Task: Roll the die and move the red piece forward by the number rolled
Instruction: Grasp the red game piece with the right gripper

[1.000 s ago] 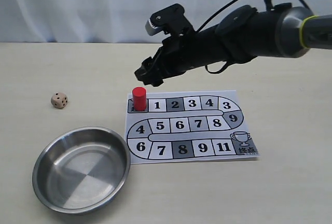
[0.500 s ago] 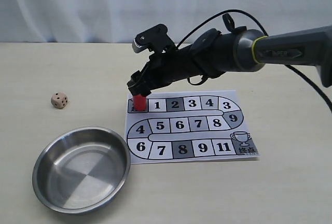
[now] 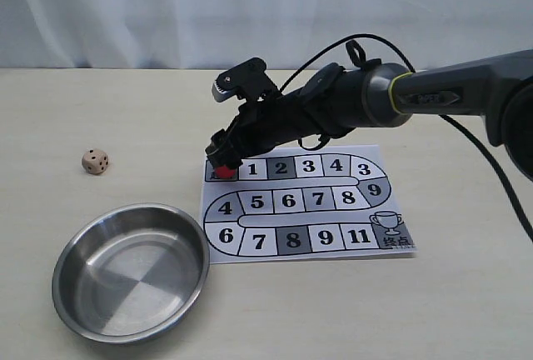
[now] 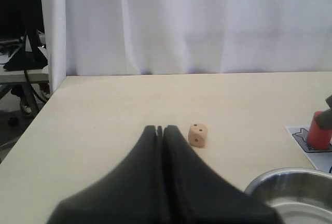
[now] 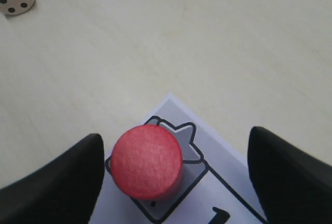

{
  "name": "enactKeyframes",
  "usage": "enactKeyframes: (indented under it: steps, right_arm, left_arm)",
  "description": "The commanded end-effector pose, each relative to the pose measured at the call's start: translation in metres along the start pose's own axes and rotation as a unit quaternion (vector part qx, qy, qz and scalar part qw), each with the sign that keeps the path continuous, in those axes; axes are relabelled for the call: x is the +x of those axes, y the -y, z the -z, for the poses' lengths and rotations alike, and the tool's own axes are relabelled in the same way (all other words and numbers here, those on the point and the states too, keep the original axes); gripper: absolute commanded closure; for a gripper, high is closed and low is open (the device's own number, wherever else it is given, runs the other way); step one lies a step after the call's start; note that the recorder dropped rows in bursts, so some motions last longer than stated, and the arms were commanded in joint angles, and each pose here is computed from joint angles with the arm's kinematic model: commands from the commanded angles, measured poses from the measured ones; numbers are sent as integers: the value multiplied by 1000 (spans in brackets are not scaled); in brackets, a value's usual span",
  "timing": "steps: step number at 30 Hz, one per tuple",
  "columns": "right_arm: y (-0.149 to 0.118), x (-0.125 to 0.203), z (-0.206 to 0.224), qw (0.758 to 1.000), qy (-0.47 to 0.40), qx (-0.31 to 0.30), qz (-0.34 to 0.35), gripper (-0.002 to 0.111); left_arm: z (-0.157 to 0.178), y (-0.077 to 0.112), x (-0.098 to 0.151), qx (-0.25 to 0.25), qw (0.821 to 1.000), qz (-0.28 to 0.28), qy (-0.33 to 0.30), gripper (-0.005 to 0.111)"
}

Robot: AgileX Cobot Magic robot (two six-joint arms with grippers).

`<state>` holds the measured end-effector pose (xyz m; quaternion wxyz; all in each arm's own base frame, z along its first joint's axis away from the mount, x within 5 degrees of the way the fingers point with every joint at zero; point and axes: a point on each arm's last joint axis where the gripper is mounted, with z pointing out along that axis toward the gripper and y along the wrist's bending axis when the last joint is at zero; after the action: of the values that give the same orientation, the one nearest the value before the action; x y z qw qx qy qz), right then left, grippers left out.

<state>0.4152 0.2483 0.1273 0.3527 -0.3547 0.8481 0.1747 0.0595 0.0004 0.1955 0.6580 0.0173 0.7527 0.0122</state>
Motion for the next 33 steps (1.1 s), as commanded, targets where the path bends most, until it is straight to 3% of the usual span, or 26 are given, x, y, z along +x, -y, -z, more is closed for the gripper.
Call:
enactKeyframes:
  steps: [1,8,23,33]
  right_arm:
    - [0,-3,1,1000,5,1,1,36]
    - [0,-1,-2,1000,1,1,0,42]
    - [-3,-6,4,1000,4,-11,6,104]
    - [-6,-28,31,999,29,-22,10,104]
  left_arm:
    - [0,0,0,-1,1000,2,4,107]
    - [0,0,0,-1,1000,2,4,107]
    - [0,0,0,-1,1000,2,4,107]
    - [0,0,0,-1,1000,2,4,107]
